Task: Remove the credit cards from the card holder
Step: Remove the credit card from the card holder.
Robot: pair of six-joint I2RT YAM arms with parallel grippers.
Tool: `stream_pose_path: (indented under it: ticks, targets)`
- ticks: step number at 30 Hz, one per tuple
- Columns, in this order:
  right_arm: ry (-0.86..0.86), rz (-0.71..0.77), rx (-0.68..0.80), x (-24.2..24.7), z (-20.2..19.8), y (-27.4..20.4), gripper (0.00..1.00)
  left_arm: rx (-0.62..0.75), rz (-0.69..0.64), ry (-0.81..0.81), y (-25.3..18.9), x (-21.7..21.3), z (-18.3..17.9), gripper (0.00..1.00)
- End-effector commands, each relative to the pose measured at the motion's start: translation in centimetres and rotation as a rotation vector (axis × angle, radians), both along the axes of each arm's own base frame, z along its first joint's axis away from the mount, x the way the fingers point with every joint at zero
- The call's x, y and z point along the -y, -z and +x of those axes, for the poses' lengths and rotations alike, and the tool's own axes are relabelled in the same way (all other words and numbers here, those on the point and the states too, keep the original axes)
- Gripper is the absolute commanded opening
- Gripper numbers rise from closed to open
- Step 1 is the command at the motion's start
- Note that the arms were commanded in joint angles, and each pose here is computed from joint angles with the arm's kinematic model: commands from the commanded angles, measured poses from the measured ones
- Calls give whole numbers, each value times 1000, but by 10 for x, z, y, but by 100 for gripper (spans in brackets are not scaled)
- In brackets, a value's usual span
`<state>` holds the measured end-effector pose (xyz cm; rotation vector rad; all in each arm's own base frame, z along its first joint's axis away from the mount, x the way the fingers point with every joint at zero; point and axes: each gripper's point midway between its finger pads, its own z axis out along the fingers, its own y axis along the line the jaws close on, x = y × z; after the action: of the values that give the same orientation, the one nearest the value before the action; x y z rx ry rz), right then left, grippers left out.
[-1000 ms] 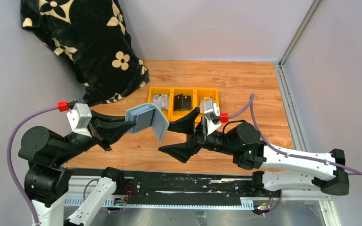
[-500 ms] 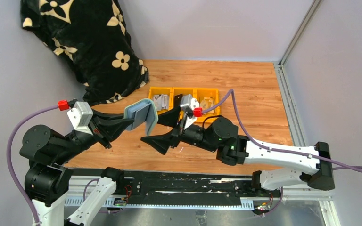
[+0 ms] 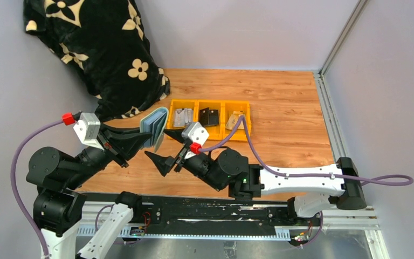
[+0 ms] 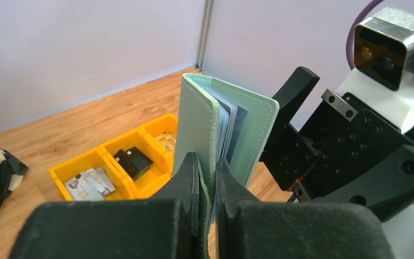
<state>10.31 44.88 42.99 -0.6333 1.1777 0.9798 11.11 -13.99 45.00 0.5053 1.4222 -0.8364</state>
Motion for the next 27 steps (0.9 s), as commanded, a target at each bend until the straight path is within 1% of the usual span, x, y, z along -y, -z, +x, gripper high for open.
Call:
stream_pose_path:
  ticks: [1, 3, 4, 6, 12, 20, 22, 23, 24, 25, 26, 27]
  targets:
    - [190, 38, 48, 8, 20, -21, 79, 12, -43, 125, -9, 11, -28, 0]
    - [234, 51, 40, 11, 24, -22, 79, 23, -39, 128, -10, 11, -30, 0]
    - [247, 56, 37, 13, 25, -23, 78, 27, -37, 128, -10, 10, -31, 0]
    - [258, 76, 25, 17, 27, -24, 69, 38, -34, 129, -11, 10, -33, 0]
    - [235, 126, 11, 25, 24, -29, 49, 41, -29, 130, -11, 10, -33, 0]
    - [266, 132, -26, 37, 28, -24, 46, 67, -23, 103, -16, 6, -32, 0]
    - [281, 137, -41, 43, 31, -21, 48, 73, -20, 90, -17, 5, -31, 0]
    - [287, 142, -48, 46, 31, -20, 51, 79, -19, 80, -18, 4, -31, 0]
    - [286, 147, -56, 49, 31, -18, 59, 88, -19, 69, -19, 2, -30, 0]
    - [276, 155, -59, 50, 30, -18, 71, 92, -20, 57, -20, 1, -29, 0]
    - [267, 158, -55, 50, 29, -17, 77, 98, -19, 49, -21, 0, -28, 0]
    - [257, 165, -59, 50, 27, -17, 78, 102, -18, 45, -22, -1, -28, 0]
